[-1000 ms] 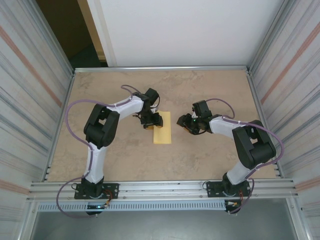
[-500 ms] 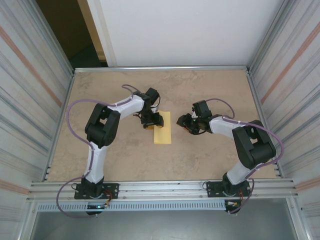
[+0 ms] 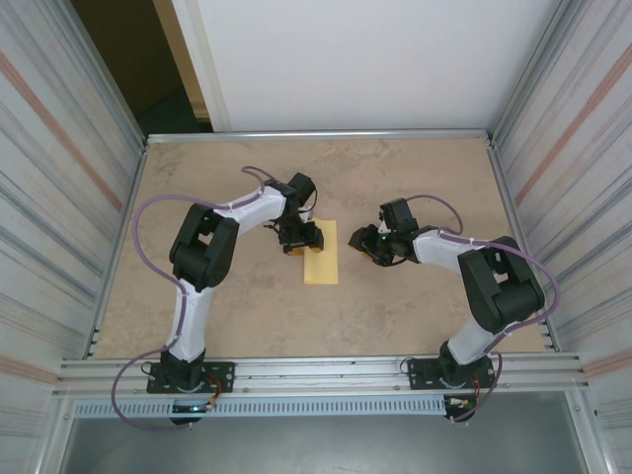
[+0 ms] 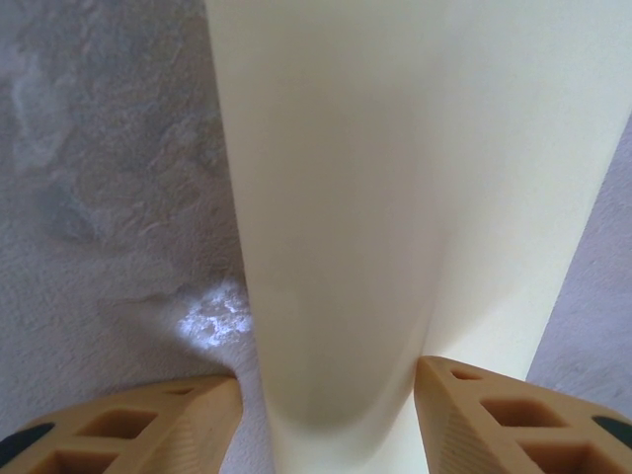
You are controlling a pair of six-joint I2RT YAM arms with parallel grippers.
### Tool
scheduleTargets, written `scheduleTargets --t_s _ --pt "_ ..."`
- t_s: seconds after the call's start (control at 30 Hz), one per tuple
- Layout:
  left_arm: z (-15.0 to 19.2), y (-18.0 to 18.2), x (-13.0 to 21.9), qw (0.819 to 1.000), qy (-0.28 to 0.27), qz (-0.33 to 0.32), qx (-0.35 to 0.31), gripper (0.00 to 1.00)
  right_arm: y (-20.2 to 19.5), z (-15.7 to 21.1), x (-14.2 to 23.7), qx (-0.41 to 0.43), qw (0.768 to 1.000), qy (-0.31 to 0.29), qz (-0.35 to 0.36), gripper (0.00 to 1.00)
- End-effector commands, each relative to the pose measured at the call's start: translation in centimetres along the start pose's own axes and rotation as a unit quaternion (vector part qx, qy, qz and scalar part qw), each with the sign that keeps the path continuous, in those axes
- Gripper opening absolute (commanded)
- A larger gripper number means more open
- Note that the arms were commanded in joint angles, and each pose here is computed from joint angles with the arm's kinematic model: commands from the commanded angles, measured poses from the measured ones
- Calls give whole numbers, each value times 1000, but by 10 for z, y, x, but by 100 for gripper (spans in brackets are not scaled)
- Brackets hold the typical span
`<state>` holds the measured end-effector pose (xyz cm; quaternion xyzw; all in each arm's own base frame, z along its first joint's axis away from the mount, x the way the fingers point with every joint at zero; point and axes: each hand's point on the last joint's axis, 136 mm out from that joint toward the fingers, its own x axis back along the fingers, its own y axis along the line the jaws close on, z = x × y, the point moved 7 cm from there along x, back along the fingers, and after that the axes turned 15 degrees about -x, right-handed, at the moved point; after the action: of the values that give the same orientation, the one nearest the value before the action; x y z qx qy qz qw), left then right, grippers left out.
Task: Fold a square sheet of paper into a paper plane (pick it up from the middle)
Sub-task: Hold the square sheet of paper at the center of the table.
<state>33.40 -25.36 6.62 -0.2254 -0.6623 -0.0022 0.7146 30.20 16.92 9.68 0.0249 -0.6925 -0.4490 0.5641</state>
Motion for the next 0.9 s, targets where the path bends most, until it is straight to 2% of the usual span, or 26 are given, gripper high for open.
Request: scheduleTargets --t_s 0.0,0.63,0.73,0.87 --pt "70 54 -131 979 185 -75 34 55 5 1 -5 -3 1000 6 -5 48" --pt "72 57 -137 977 197 -65 48 57 17 12 -11 28 999 31 -21 47" --pt "73 58 -138 976 200 -64 50 57 26 19 -16 44 997 50 -37 44" --pt "73 57 -139 977 200 -61 50 57 38 25 -25 55 994 75 -58 35"
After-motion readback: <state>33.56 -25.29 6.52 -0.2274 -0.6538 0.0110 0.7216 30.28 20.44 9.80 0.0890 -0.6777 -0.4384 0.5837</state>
